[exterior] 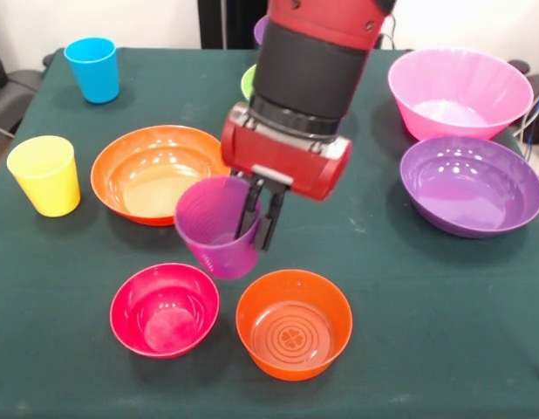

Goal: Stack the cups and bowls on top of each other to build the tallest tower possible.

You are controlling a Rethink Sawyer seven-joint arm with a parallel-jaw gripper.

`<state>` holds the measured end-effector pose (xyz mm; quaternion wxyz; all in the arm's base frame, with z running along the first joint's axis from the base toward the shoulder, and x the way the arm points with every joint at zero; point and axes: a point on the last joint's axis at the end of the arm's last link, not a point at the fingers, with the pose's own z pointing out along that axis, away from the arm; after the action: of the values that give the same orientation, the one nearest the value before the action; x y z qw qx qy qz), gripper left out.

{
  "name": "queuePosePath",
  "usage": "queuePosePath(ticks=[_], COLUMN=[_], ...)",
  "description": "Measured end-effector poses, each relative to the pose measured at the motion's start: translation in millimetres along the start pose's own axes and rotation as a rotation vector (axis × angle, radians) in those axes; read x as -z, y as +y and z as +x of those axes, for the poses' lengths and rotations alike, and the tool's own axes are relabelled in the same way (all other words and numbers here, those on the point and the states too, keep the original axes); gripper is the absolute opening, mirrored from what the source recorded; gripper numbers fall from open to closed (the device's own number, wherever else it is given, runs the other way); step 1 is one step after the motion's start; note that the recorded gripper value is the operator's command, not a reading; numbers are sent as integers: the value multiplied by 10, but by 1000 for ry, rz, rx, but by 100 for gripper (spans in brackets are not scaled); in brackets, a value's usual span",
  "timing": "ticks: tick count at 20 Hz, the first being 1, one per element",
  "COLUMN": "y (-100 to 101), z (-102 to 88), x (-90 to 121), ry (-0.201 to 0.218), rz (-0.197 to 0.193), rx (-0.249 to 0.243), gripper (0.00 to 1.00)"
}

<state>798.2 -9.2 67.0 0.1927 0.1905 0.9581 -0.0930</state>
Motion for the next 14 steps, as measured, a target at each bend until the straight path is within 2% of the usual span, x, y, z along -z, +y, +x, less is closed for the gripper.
queuePosePath(ticks=[4, 8, 14], y=[-95, -158, -135], z=[-23, 31, 93], x=[-157, -331, -409], ry=[5, 18, 23], rz=[-9, -16, -24], rx=[6, 23, 43], gripper=[0, 0, 0])
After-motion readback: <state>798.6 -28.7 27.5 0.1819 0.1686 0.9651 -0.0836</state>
